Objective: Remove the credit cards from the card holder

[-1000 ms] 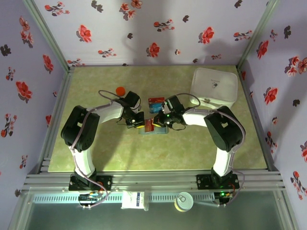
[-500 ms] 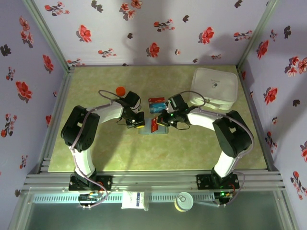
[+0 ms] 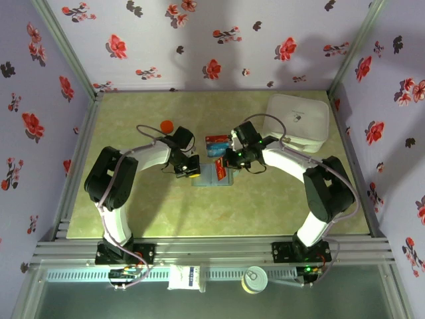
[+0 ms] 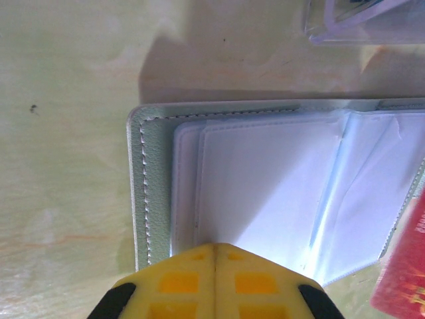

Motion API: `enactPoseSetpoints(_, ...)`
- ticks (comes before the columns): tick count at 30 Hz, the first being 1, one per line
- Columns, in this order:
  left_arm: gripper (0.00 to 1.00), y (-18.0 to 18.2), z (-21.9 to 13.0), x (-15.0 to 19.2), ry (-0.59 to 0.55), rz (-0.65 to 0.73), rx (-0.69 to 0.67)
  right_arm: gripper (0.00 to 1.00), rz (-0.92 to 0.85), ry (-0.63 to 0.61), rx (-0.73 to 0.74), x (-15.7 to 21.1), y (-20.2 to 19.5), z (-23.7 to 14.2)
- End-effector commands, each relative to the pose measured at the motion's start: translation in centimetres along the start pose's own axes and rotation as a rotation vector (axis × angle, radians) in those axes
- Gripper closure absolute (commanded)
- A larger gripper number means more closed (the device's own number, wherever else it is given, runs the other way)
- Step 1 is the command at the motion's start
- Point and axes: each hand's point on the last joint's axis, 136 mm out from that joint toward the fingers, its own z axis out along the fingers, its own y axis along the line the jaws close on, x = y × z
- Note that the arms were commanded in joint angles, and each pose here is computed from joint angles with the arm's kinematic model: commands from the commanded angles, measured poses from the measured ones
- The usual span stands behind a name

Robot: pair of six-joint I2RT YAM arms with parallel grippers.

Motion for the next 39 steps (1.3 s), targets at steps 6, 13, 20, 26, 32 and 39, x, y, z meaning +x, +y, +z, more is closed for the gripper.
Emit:
enactPoseSetpoints(6,1.00,0.8,-0.6,0.7,0.016,0.012,-0.037,1.00,-0.449,0.061,0.181,-1.5,-1.2,-3.3)
enactPoseSetpoints(13,1.00,0.4,-1.3,0.5,0.004,0.019,-0.033,1.00,-0.831,0.147,0.172,-2.9,-0.3,-4.2)
enactPoseSetpoints(20,0.94,0.3,-2.1,0.3,-0.017,0.018,-0.033,1.00,-1.129,0.201,0.196,-5.2,0.2,-4.8)
enactPoseSetpoints(26,0.94,0.5,-2.7,0.4,-0.022,0.018,-0.046,1.00,-1.261,0.274,0.189,-7.0,0.2,-4.1)
enactPoseSetpoints(32,0.94,0.9,-2.7,0.9,-0.024,0.003,-0.056,1.00,-1.338,0.273,0.166,-9.6,0.8,-2.9)
enactPoseSetpoints(39,0.94,1.2,-3.1,1.0,-0.031,0.000,-0.070,1.00,-1.378,0.261,0.161,-12.1,1.2,-1.1)
